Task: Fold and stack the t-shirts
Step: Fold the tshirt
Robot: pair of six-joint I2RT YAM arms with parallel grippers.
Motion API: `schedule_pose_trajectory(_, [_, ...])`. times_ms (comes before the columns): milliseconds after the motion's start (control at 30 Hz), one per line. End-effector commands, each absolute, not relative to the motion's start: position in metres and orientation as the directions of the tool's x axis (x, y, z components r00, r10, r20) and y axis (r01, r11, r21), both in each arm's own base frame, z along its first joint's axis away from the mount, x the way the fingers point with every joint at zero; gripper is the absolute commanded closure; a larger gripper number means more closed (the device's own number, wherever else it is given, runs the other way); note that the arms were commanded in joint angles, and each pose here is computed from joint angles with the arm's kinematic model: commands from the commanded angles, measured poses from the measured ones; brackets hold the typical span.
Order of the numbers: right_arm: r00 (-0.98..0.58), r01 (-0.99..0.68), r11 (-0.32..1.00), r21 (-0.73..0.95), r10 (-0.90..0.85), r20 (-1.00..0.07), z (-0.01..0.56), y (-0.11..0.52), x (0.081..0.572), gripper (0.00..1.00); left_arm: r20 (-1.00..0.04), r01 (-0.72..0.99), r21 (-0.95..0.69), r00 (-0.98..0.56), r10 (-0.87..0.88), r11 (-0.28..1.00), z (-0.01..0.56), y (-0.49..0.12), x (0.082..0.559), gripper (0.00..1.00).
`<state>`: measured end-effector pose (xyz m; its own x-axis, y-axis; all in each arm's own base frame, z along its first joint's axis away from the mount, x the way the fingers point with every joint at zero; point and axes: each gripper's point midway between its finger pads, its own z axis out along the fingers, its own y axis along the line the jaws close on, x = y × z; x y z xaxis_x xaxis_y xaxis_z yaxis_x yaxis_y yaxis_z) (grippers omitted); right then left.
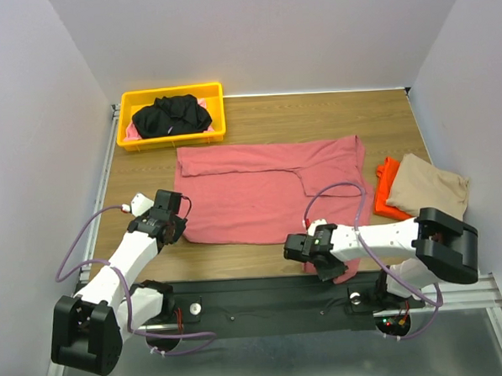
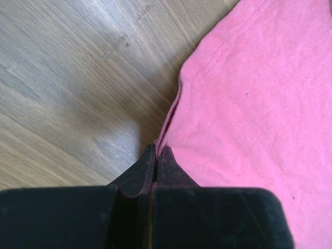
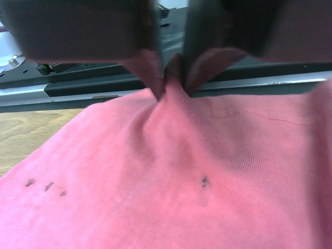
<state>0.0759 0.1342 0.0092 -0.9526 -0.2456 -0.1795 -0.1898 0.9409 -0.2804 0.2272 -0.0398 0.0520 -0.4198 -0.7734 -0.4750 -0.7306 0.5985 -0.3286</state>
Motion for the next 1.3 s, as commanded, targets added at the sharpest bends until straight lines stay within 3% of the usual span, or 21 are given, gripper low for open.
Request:
schedule_pose_trajectory(0, [-0.941,-0.143,0.952,-0.270,-0.216,-0.262,0.023,0.141,0.092,0.80,-0.487,-0.735,-0.308,-0.424,-0.764,0.604,0.047,-0.035,0.223,1.00])
schedule_pose_trajectory(33, [-0.937,-0.133,0.957,-0.257,-0.206,-0.282,0.027,0.142,0.095,0.92,-0.486,-0.729,-0.312,-0.428,-0.762,0.609,0.047,-0.036,0.224,1.00])
schedule_pose_trajectory(133, [-0.925,-0.100,0.969,-0.226,-0.174,-0.337,0.040,0.146,0.110,1.00,-0.485,-0.722,-0.321,-0.431,-0.761,0.613,0.050,-0.038,0.227,1.00])
schedule_pose_trajectory(533, [-0.847,0.084,0.966,-0.244,-0.060,-0.528,0.087,0.130,0.196,1.00,-0.498,-0.676,-0.403,-0.403,-0.768,0.617,0.074,-0.048,0.257,1.00])
schedule_pose_trajectory(800, [-0.786,0.120,0.974,-0.190,-0.024,-0.618,0.116,0.143,0.256,1.00,-0.518,-0.642,-0.460,-0.367,-0.773,0.613,0.098,-0.049,0.294,1.00])
schedule_pose_trajectory(1267, [-0.775,0.186,0.966,-0.179,0.032,-0.632,0.117,0.128,0.355,1.00,-0.490,-0.613,-0.483,-0.403,-0.773,0.625,0.094,-0.058,0.359,1.00])
